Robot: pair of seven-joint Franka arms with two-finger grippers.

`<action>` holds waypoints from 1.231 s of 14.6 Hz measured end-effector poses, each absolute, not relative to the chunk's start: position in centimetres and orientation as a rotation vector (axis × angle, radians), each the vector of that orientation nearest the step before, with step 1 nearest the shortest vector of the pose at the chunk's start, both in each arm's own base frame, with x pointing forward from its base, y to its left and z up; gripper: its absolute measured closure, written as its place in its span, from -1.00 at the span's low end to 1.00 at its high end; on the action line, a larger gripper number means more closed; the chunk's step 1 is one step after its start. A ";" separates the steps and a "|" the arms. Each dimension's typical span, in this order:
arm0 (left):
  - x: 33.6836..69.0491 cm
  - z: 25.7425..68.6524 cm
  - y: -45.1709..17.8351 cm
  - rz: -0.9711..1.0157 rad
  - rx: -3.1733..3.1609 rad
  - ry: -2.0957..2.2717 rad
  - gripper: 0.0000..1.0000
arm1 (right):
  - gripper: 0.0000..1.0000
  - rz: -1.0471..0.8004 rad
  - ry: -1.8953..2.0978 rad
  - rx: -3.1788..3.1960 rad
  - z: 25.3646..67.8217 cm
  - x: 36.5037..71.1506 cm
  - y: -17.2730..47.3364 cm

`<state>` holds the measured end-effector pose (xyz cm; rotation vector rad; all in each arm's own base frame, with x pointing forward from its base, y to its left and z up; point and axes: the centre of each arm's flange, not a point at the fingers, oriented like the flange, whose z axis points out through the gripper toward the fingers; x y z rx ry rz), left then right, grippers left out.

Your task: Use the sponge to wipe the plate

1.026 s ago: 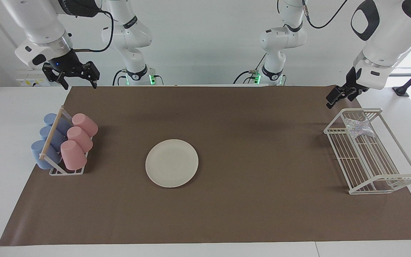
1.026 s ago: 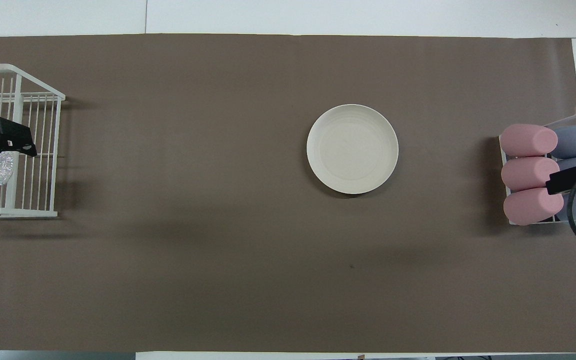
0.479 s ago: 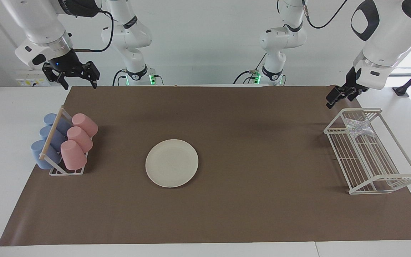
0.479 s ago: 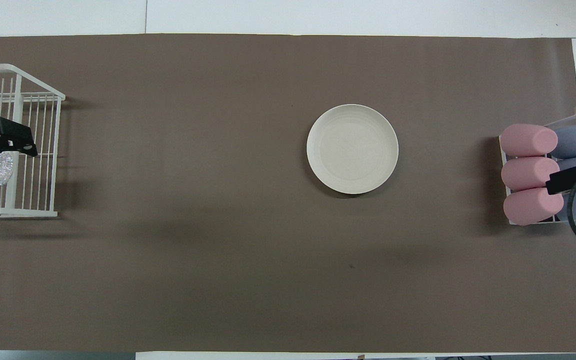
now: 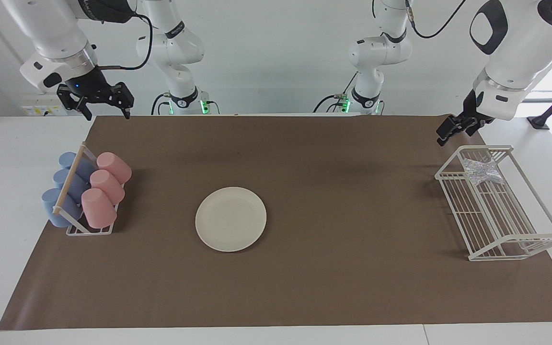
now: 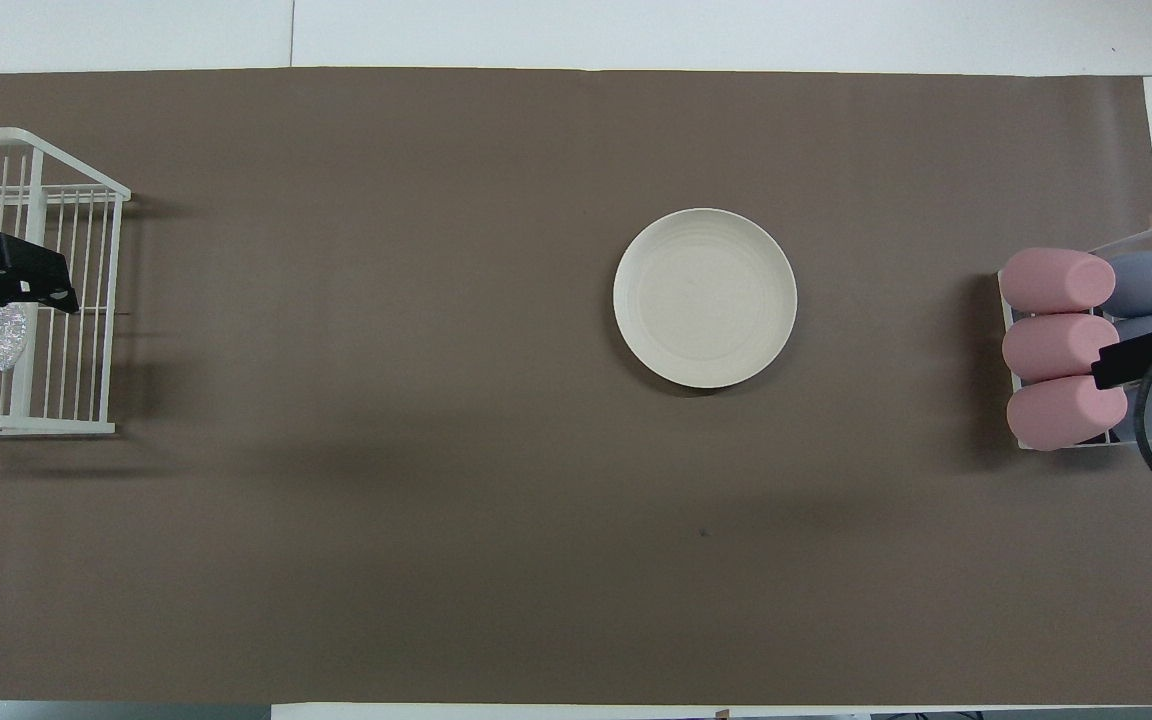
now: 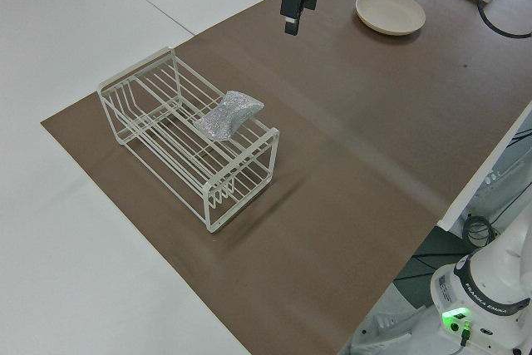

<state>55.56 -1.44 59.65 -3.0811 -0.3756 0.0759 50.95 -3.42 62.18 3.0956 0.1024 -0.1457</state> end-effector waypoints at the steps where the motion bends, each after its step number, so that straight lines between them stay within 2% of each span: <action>1: 55.6 59.7 -1.5 0.076 -3.081 -0.373 -1.00 | -1.00 -0.146 0.102 3.096 62.2 50.9 -3.4; 7: 55.6 59.9 -1.5 0.061 -3.083 -0.372 -1.00 | -1.00 -0.146 0.102 3.096 62.2 50.9 -3.4; 10: 55.5 61.3 -3.2 0.031 -3.098 -0.328 -1.00 | -1.00 -0.146 0.102 3.096 62.2 50.9 -3.4; 18: 53.1 64.7 -6.4 0.127 -3.169 -0.251 -1.00 | -1.00 -0.146 0.102 3.096 62.2 50.9 -3.4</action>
